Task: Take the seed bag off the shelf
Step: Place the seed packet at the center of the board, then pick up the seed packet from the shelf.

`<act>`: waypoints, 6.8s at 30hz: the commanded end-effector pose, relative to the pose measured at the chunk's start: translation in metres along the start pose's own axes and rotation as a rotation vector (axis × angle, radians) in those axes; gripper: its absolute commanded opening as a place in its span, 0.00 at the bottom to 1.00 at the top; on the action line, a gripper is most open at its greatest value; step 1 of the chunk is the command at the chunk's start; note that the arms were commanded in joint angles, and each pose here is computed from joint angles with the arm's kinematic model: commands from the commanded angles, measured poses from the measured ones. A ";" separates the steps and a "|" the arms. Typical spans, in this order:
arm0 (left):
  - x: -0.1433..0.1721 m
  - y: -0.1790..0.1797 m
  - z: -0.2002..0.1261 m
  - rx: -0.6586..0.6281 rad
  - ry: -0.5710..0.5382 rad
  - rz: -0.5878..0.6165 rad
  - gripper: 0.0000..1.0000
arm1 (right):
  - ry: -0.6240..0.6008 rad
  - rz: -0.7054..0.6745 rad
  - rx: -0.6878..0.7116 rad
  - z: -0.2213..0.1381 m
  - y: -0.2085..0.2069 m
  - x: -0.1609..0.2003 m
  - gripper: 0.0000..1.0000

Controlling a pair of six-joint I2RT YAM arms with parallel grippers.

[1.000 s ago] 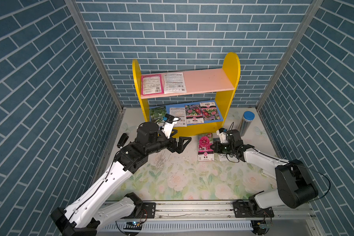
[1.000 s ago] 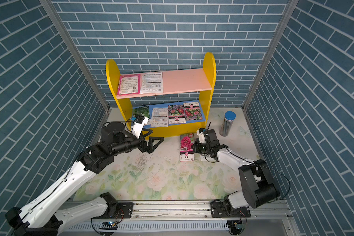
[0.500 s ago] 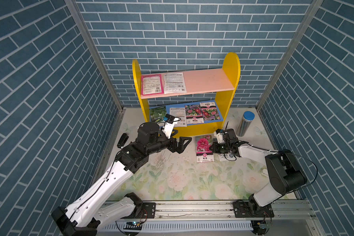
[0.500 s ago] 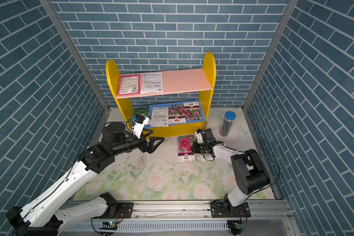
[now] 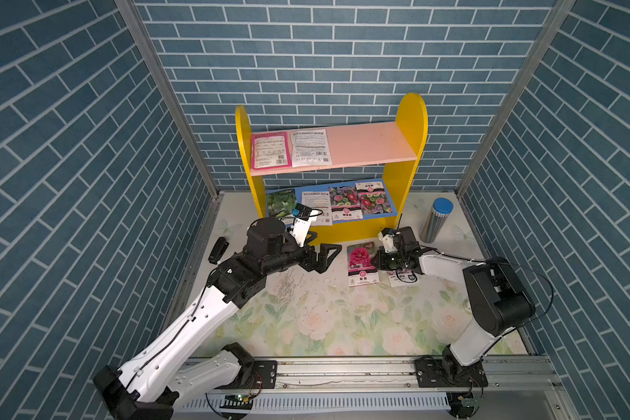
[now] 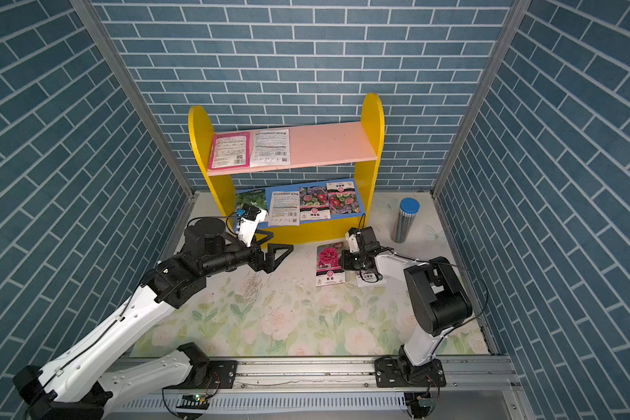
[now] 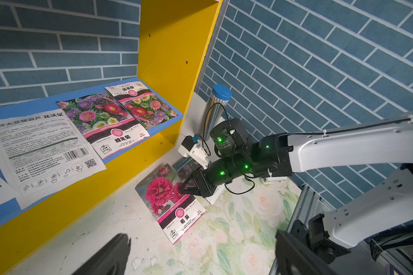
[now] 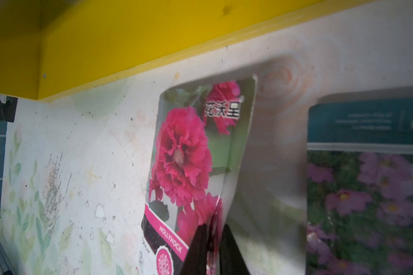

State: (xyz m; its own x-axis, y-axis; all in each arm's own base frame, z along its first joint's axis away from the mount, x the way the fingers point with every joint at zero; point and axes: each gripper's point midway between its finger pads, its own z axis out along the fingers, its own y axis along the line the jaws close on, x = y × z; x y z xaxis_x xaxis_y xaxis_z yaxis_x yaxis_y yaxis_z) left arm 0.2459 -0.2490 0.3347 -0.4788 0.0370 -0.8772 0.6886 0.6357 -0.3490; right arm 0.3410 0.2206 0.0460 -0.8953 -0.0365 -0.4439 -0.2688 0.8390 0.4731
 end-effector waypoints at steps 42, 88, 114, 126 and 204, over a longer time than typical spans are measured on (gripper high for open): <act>-0.141 0.021 0.032 -0.228 -0.216 0.002 1.00 | -0.568 -0.414 -0.172 -0.232 0.111 -0.034 1.00; -0.223 0.174 0.107 -0.739 -0.301 0.072 1.00 | -0.706 -0.474 -0.111 -0.296 0.130 -0.059 0.98; -0.213 0.103 0.139 -0.413 -0.266 -0.083 1.00 | -0.701 -0.457 -0.105 -0.296 0.125 -0.050 0.98; -0.251 0.067 0.089 -0.346 -0.389 -0.062 1.00 | -0.718 -0.468 -0.105 -0.294 0.126 -0.055 0.98; -0.183 0.139 0.061 -0.203 -0.374 -0.702 0.84 | -0.788 -0.463 -0.090 -0.310 0.128 -0.062 0.97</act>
State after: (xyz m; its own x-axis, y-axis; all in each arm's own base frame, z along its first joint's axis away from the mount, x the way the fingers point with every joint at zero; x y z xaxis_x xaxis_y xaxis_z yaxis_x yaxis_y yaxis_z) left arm 0.4494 -0.2270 0.4165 -0.5817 -0.6176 -0.5294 0.1690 0.5448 -0.8213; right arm 0.2522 0.1629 0.3661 -0.2220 0.0598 -0.9732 -0.5969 0.7809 0.1841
